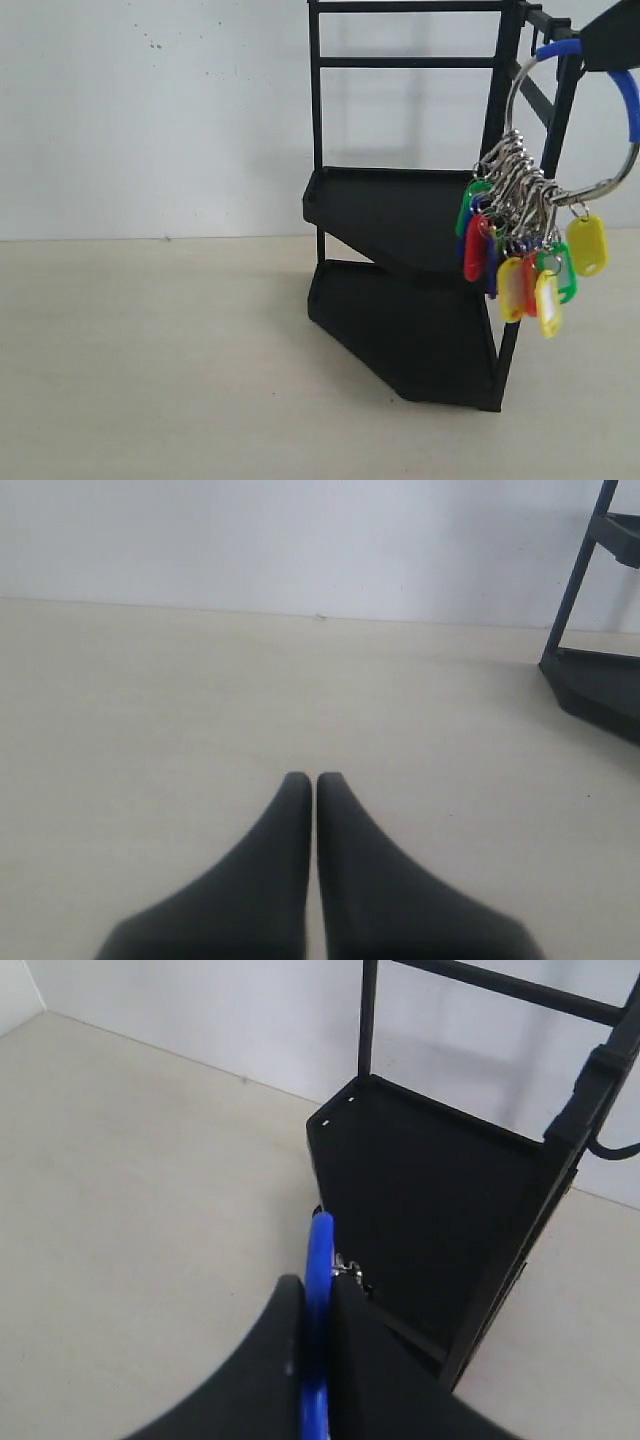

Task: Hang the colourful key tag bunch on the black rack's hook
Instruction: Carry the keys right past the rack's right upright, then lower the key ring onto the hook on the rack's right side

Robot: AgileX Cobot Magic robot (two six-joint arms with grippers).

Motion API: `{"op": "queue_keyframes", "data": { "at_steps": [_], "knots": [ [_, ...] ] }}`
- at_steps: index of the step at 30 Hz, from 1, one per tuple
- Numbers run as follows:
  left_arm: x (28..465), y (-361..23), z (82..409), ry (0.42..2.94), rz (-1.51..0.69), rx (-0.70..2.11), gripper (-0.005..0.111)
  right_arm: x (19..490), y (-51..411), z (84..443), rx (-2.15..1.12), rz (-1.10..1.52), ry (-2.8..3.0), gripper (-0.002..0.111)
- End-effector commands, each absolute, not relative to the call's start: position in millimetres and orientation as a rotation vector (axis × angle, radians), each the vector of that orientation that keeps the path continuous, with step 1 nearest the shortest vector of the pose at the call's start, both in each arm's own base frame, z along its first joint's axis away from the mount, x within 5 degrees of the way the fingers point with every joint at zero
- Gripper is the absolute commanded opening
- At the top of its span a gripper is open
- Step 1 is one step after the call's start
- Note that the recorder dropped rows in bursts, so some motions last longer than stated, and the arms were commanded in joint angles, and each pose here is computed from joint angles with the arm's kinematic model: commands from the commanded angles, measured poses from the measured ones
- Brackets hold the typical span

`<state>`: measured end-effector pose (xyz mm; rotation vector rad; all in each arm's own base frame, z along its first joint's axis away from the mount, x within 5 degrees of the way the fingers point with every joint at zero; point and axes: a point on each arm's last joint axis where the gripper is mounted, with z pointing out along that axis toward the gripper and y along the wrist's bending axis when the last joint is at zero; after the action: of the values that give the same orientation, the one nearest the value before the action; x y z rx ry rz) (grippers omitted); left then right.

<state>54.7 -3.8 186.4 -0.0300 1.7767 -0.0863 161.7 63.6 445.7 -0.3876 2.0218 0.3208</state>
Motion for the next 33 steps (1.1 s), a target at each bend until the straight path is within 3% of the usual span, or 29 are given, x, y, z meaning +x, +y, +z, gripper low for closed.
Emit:
{"op": "queue_keyframes", "data": {
  "at_steps": [1,24,33],
  "knots": [
    [55,-4,188,1.766,-0.079,-0.024,0.004,157,57,455,-0.322,0.298,1.964,0.000],
    [55,-4,188,1.766,-0.079,-0.024,0.004,173,18,470,-0.017,-0.162,1.799,0.000],
    [55,-4,188,1.766,-0.079,-0.024,0.004,227,35,446,-0.057,-0.202,1.848,0.000]
  ]
}}
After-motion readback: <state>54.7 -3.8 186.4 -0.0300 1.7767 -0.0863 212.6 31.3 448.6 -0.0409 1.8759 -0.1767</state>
